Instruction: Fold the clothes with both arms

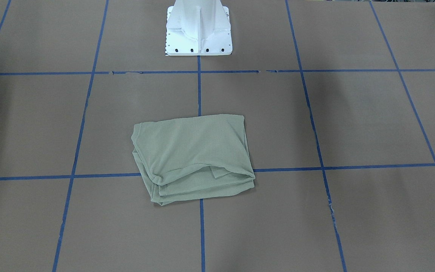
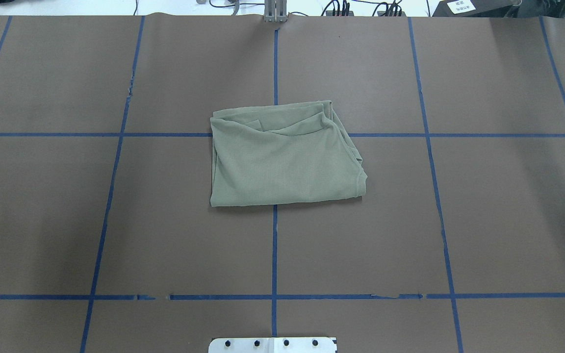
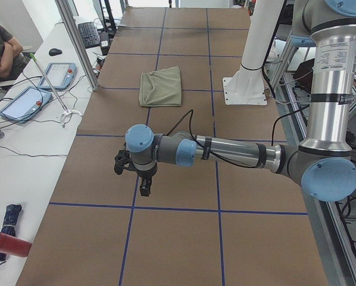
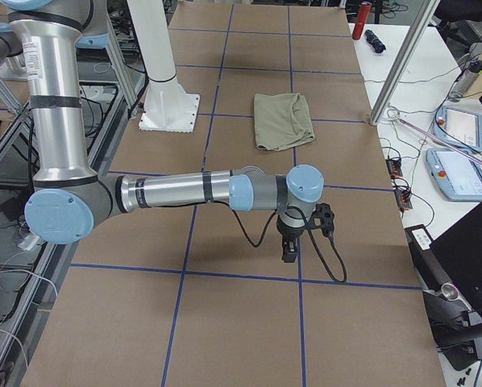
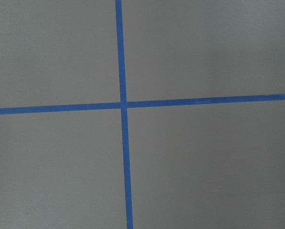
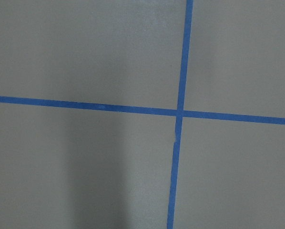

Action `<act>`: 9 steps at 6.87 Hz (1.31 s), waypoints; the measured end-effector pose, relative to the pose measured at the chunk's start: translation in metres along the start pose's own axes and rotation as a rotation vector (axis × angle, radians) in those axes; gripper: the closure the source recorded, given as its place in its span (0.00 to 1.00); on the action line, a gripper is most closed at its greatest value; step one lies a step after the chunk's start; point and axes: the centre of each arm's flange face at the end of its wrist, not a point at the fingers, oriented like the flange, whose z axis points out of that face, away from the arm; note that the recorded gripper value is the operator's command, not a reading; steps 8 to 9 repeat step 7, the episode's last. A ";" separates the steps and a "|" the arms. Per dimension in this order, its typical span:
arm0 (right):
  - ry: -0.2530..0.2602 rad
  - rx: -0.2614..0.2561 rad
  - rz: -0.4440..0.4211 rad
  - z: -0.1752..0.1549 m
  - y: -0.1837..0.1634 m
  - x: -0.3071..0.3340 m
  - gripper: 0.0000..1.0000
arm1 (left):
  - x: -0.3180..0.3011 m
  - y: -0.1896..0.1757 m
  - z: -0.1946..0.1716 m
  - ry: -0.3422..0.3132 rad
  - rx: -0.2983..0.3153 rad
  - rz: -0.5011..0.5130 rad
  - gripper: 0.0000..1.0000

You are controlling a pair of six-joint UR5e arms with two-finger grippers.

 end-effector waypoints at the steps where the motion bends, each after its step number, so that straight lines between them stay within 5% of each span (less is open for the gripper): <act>1: -0.001 -0.003 0.004 0.001 0.000 0.001 0.00 | 0.003 -0.003 -0.002 0.000 0.006 0.008 0.00; 9: -0.008 -0.002 0.004 0.001 -0.002 0.000 0.00 | 0.011 -0.014 -0.008 0.005 0.020 0.026 0.00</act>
